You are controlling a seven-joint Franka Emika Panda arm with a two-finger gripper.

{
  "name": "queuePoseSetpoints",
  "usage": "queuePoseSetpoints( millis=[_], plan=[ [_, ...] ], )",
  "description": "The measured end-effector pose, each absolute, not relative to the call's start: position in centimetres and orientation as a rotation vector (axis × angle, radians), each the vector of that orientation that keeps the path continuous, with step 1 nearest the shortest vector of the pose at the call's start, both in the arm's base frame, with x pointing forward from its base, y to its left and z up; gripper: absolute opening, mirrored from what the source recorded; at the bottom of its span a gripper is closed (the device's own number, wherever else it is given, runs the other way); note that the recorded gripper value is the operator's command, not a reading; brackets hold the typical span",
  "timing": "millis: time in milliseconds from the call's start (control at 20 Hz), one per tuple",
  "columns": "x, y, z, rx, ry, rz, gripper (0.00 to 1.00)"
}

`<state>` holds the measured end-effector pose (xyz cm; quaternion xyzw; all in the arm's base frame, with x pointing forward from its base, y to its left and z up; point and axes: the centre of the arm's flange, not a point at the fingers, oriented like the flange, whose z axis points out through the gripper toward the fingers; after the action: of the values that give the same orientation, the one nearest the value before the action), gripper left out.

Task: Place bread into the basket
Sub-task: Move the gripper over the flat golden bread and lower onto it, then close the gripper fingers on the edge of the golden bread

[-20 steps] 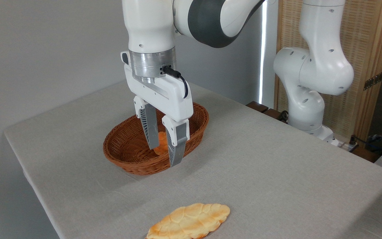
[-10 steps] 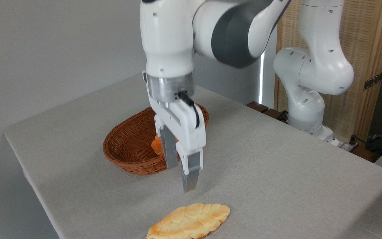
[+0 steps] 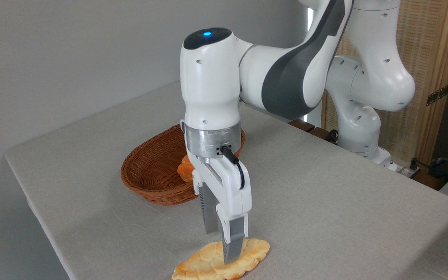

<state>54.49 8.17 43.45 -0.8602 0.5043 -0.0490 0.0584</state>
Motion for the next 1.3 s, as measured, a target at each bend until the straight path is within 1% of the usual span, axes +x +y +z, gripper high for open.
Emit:
queuePoseSetpoints(
  millis=[150,500,550,700,750,1300],
  plan=[
    [54.4,9.3,43.0,-2.561,1.602,-0.128,1.0],
    [54.4,9.6,40.9,-2.566,1.627,-0.072,1.0],
    [54.4,9.8,40.7,-2.567,1.626,-0.065,0.98],
    [54.4,9.9,40.5,-2.567,1.626,-0.057,0.63],
    [54.4,9.9,40.5,-2.566,1.626,-0.057,0.57],
    [54.4,9.9,40.5,-2.566,1.626,-0.057,0.57]
  ],
)
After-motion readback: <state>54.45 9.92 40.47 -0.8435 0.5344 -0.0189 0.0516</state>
